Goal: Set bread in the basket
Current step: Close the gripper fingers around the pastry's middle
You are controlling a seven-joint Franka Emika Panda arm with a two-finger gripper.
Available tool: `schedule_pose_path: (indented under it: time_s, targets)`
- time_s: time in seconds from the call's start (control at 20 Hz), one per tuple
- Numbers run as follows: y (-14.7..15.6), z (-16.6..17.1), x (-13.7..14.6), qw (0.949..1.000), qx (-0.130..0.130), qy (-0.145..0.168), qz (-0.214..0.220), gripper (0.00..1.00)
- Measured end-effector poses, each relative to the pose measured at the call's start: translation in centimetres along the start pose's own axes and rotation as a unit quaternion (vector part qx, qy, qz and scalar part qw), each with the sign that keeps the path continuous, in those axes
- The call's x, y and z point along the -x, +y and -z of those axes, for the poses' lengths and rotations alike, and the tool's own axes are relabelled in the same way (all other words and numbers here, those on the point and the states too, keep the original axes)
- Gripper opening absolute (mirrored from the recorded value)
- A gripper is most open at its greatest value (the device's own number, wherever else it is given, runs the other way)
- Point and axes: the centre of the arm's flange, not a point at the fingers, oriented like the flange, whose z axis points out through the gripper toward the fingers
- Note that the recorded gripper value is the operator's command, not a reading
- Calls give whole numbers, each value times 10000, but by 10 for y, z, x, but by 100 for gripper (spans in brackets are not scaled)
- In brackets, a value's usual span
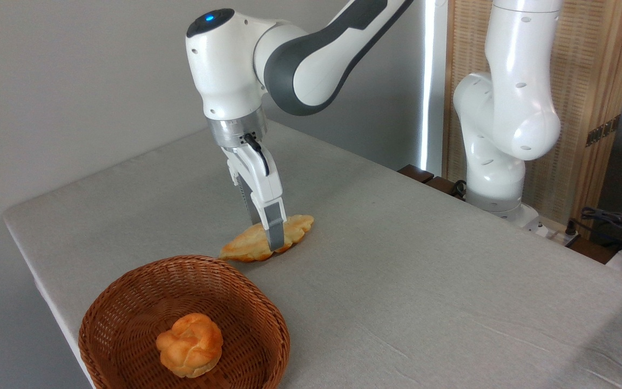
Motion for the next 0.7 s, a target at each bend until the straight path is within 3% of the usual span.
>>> schedule_pose_path:
  time_s: [0.7]
  targets:
    - [2,2,-5,10000,-17,8,-43,100]
